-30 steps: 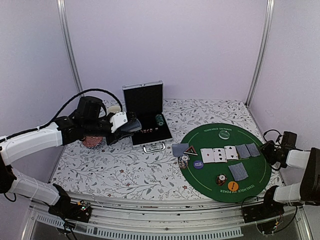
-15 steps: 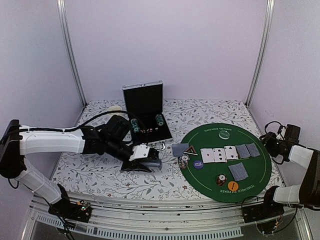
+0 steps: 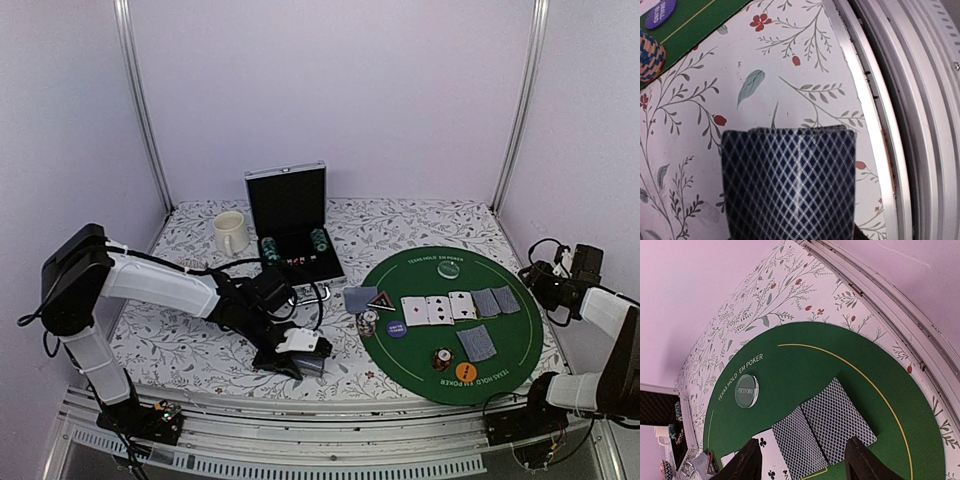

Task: Distribute texas hold em gaming equipment
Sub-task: Place the face-down deck piles at the center of the board.

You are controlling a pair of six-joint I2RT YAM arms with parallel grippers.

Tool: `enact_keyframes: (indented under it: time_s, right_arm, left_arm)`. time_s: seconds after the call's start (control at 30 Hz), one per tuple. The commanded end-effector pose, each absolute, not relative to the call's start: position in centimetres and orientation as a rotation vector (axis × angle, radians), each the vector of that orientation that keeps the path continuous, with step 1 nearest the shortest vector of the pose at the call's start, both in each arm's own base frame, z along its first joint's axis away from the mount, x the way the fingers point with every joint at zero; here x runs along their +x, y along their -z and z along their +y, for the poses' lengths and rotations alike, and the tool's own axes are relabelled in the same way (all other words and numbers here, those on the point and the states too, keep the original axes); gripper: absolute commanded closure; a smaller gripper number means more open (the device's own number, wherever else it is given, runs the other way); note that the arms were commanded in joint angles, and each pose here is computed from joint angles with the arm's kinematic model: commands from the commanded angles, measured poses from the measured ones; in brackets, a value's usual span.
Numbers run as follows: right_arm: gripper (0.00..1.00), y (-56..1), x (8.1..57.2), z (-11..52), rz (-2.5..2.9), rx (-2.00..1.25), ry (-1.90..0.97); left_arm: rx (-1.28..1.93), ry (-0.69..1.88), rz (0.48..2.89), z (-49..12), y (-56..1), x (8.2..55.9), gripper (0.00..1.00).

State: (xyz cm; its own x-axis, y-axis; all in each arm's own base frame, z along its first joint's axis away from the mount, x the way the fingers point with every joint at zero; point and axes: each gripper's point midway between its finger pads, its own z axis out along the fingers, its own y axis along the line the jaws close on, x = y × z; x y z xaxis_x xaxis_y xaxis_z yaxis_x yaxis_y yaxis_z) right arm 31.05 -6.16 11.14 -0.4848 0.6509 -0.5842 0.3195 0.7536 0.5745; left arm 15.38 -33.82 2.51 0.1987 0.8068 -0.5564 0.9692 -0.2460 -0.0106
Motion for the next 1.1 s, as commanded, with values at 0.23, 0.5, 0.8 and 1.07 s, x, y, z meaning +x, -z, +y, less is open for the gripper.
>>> enact_keyframes:
  time_s: [0.23,0.5,0.8,1.07]
  right_arm:
    - [0.41,-12.6,31.4,-5.9,2.091,0.672,-0.509]
    - [0.39,-12.7,31.5,-5.9,2.092,0.669,-0.514]
    - [0.07,-13.4,31.7,-5.7,2.087,0.643,-0.524]
    - [0.01,-16.0,31.9,-5.2,2.039,0.541,-0.522]
  left_arm:
    - [2.194,0.462,1.73,-33.8,-0.5,17.0,0.49]
    - [2.233,0.51,1.719,-33.3,-0.3,16.0,0.26]
    - [2.189,0.483,1.7,-33.6,-1.9,16.6,0.02]
    - [2.13,0.589,1.604,-34.0,-7.0,15.2,0.02]
